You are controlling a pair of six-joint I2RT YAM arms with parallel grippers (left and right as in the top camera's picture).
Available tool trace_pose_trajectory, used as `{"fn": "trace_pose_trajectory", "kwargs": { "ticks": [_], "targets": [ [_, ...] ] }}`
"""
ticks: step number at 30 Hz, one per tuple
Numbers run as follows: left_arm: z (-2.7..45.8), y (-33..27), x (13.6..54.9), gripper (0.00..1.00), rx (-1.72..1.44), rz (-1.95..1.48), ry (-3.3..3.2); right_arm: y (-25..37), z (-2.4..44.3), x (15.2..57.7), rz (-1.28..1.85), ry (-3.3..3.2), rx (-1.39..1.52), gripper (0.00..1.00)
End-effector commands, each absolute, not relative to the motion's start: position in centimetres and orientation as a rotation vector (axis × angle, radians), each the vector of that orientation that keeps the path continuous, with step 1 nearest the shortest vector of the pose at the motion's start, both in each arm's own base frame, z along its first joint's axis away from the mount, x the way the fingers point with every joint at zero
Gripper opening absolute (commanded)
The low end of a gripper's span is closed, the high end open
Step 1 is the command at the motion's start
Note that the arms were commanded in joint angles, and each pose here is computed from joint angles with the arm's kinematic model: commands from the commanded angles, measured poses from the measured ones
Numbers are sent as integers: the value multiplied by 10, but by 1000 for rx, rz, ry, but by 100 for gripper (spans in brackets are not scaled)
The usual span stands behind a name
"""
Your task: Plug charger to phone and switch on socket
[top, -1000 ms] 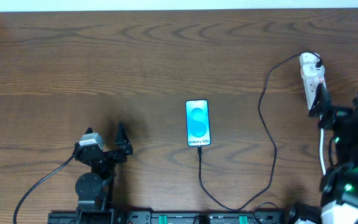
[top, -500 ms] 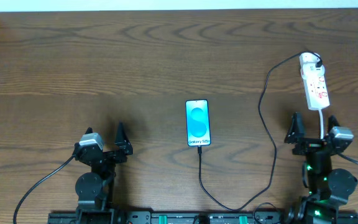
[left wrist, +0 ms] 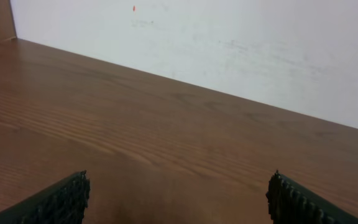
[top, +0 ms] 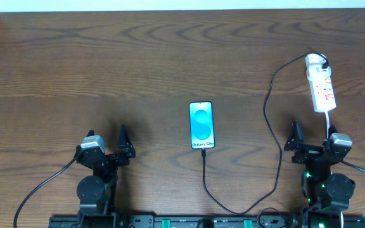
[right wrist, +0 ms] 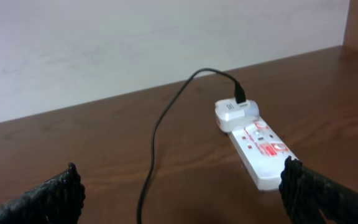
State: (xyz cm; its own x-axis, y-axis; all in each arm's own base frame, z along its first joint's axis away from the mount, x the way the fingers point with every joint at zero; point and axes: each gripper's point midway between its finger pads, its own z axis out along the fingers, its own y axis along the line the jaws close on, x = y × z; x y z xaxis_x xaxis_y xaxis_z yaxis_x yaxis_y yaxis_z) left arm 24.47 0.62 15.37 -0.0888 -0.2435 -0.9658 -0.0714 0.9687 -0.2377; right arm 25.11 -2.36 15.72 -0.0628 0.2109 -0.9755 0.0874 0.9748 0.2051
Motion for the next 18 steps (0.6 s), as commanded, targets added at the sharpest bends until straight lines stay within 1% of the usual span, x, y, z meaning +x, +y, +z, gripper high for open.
{"fn": "trace_pose_trajectory", "kwargs": {
  "ticks": [1,18],
  "targets": [
    [136,9,244,91,-245,-119,1711,-25,159,247,100,1619,246,99],
    [136,9,244,91,-245,-119,1711,-10,156,246,119,1638,178,99]
  ]
}}
